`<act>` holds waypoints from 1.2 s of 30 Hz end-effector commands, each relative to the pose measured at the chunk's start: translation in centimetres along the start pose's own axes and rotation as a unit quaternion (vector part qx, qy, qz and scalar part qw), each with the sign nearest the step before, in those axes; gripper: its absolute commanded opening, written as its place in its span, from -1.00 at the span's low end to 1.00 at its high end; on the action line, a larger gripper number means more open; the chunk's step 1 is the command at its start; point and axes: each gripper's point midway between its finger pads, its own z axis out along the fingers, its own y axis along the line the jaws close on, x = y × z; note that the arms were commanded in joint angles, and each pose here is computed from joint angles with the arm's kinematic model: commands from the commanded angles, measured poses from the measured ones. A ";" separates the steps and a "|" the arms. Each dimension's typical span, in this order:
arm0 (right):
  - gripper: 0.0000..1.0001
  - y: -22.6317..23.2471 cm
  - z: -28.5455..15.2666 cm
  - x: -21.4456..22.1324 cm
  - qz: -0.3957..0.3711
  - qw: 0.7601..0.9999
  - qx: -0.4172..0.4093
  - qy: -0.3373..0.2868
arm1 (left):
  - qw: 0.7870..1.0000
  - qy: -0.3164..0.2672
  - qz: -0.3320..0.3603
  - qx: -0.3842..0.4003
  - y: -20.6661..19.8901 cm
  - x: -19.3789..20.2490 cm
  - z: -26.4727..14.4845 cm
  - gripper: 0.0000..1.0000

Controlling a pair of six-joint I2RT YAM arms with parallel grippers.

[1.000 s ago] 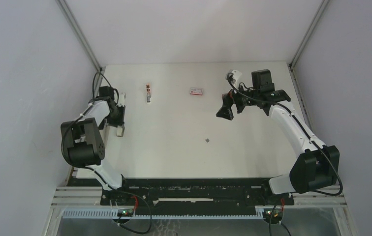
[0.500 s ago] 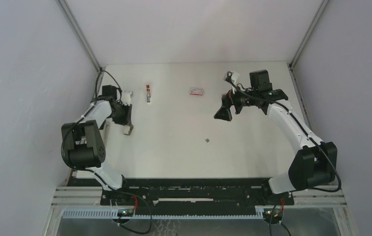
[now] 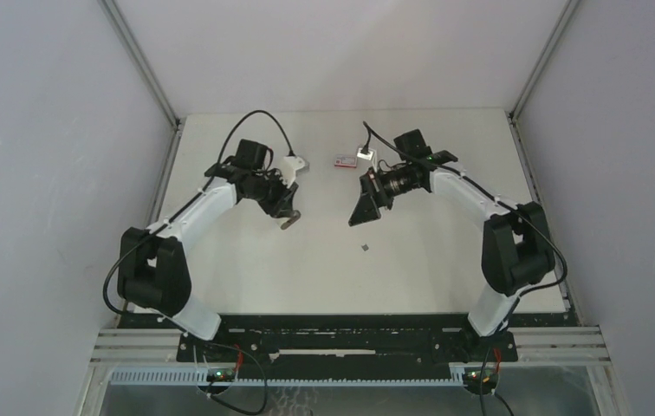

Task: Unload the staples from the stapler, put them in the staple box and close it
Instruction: Pick up the stapler from the center of the board, then unload the staple at the center of the board.

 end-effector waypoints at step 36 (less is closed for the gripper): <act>-0.29 0.9 5.3 -0.9 0.216 0.953 -0.209 0.045 | 0.953 -0.126 0.254 0.109 -13.4 -7.6 -1.8 -0.97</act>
